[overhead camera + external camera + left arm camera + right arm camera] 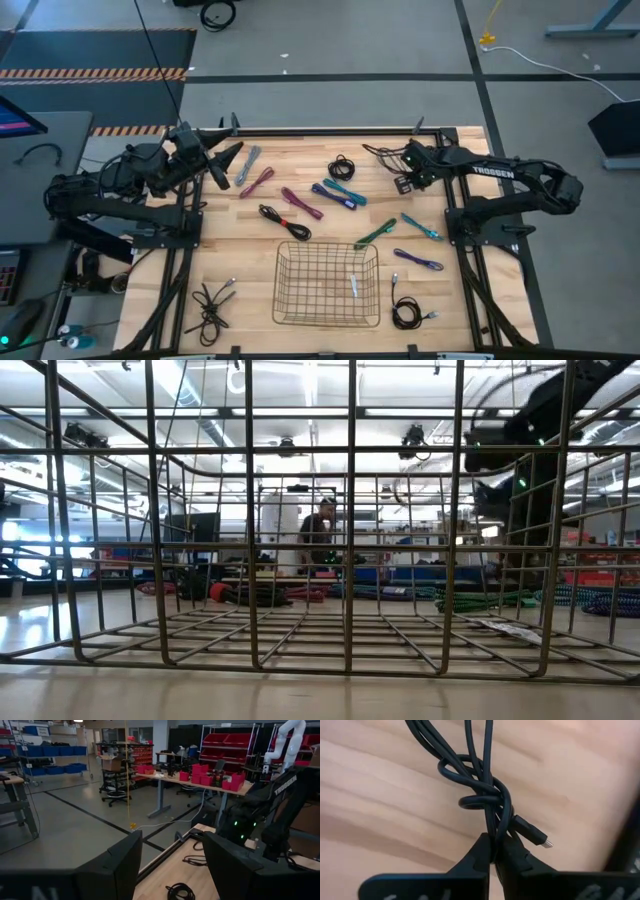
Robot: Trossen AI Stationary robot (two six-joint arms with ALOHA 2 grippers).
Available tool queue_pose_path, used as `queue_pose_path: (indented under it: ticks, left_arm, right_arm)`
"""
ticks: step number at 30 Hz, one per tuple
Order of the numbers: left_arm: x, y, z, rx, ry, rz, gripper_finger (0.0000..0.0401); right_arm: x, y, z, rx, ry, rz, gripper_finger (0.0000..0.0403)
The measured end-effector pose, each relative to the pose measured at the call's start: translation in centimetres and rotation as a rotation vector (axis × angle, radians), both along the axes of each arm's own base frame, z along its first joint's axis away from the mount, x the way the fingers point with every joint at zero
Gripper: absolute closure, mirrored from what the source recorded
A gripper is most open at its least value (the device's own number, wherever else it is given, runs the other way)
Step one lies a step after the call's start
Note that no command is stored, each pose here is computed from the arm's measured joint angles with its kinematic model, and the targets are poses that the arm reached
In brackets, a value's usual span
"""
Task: Pick and place USB-C Cables
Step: Put the black charger cable into the wire basket
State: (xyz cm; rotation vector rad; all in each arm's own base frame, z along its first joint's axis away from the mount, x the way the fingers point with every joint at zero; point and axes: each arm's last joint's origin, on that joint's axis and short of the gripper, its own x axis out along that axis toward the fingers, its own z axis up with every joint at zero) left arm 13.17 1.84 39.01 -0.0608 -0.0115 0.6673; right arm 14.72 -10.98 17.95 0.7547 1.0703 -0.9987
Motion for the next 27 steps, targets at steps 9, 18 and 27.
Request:
queue_pose_path:
  ticks: [9, 18, 27]
  left_arm:
    - [0.1, -0.1, 0.0, -0.061, -0.045, -0.060, 0.0184]
    - [2.6, -0.3, 0.3, -0.091, -0.127, -0.151, 0.0168]
    - [7.8, -0.7, 0.4, -0.019, -0.236, -0.305, 0.0125]
  right_arm:
    - [5.1, 0.6, 9.8, -0.179, -0.280, 0.234, 0.0385]
    - [7.8, 4.1, 20.5, -0.382, -0.645, 0.542, 0.0385]
    - [8.5, 7.2, 22.8, -0.417, -0.775, 0.680, 0.0385]
